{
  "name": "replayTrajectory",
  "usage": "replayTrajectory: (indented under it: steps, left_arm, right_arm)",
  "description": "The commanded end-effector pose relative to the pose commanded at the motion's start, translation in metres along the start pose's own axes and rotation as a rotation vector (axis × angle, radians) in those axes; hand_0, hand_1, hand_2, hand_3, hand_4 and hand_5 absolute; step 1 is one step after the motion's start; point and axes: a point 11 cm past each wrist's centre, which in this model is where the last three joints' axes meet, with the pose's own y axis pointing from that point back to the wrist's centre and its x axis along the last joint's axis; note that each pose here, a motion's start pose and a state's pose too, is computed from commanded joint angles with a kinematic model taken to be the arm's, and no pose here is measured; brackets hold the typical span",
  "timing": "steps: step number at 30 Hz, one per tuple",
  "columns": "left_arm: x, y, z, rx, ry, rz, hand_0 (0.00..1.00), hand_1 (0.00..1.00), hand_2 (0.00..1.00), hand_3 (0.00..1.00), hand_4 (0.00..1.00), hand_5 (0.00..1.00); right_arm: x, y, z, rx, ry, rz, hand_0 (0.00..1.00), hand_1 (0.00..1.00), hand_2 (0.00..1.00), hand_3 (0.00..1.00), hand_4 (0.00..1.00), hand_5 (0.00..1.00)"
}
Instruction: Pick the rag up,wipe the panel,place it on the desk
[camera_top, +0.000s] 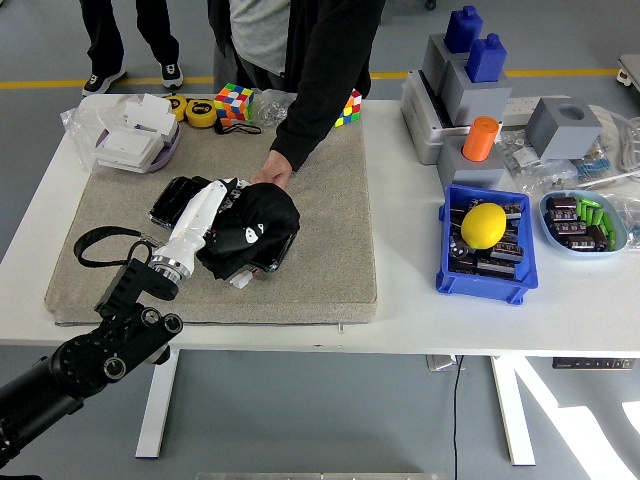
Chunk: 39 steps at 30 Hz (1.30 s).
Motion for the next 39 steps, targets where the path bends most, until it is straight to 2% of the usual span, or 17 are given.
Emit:
replayTrajectory:
  steps: [8,13,17,24,39]
  left_arm:
    - [-0.011,0.001,0.011,-0.032,-0.001,-0.034,0.232,0.16,0.213,0.531,0.565,0.002]
    - [-0.012,0.001,0.016,-0.044,0.002,-0.033,0.232,0.162,0.212,0.531,0.565,0.002]
    - [-0.008,-0.001,0.011,-0.03,-0.006,-0.017,0.232,0.162,0.212,0.531,0.565,0.002]
    - [0.012,-0.006,-0.005,0.009,-0.024,0.045,0.232,0.159,0.213,0.531,0.567,0.002]
    - [0.07,-0.012,-0.047,0.141,-0.015,0.212,0.23,0.161,0.213,0.531,0.572,0.002]
  right_arm:
    - [0.001,0.0,0.001,-0.001,-0.002,0.002,0.556,0.566,0.496,0.522,0.894,0.368]
    - [0.0,0.0,0.001,-0.001,-0.001,0.001,0.557,0.566,0.496,0.523,0.895,0.367]
    - [-0.001,0.0,0.0,0.0,0.0,-0.001,0.557,0.566,0.496,0.523,0.895,0.367]
    - [0.0,0.0,0.0,-0.001,-0.003,0.003,0.557,0.566,0.496,0.522,0.895,0.37]
    - [0.0,0.0,0.0,-0.001,-0.003,0.004,0.555,0.565,0.495,0.522,0.895,0.37]
